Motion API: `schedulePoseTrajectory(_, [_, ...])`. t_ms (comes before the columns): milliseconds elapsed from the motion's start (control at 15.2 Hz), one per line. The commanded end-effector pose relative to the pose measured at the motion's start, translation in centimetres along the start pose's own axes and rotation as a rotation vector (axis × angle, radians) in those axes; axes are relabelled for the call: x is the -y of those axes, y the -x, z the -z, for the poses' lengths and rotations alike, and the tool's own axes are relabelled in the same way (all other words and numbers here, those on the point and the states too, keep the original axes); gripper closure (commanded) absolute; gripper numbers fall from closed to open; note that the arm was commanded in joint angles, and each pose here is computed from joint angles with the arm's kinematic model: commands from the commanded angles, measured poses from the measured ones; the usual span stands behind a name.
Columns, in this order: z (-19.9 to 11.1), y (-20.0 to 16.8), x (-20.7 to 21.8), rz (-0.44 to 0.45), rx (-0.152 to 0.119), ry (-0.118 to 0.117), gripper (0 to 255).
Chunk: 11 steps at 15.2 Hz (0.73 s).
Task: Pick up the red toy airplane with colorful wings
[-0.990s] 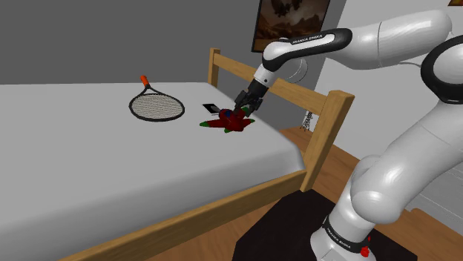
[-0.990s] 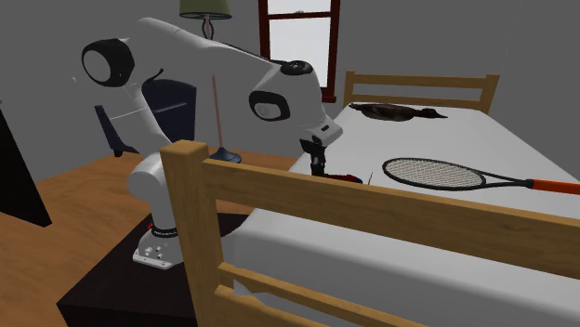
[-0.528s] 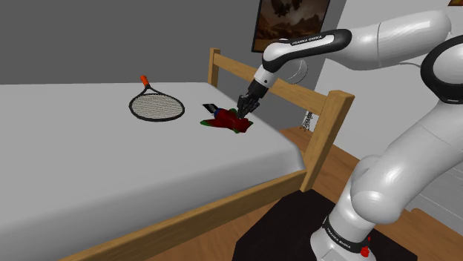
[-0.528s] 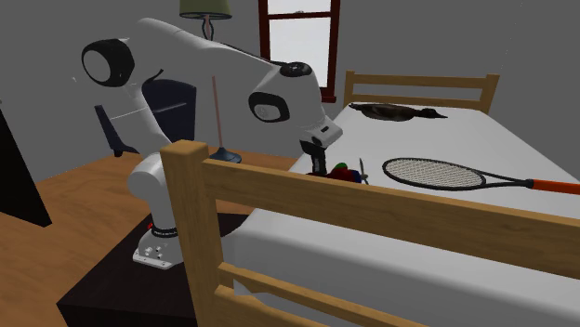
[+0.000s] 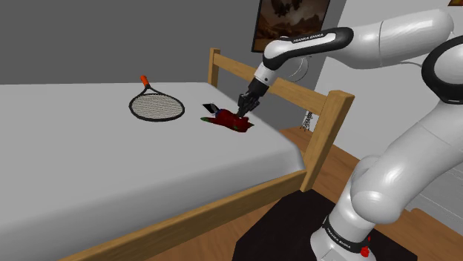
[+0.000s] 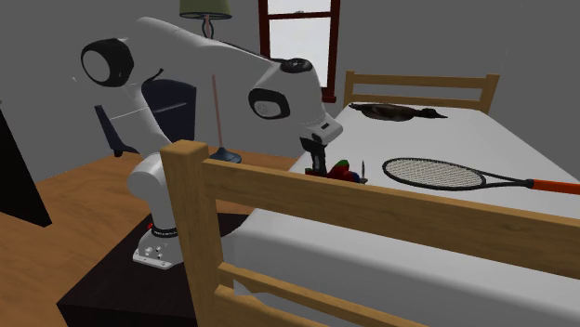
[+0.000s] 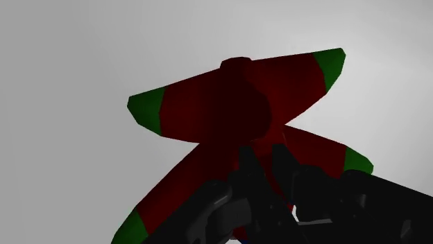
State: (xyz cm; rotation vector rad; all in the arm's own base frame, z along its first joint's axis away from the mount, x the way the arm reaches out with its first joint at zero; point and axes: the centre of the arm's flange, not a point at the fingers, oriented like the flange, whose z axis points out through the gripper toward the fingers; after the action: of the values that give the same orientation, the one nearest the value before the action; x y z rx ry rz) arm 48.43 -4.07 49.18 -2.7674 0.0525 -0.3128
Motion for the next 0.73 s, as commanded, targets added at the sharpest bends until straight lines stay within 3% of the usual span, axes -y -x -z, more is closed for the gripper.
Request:
schedulePoseTrajectory(0, [0.8,-0.2,0.4,0.0,0.002,0.0,255])
schedulePoseTrajectory(660, [5.6,-1.3,2.2,0.0,0.002,0.0,255])
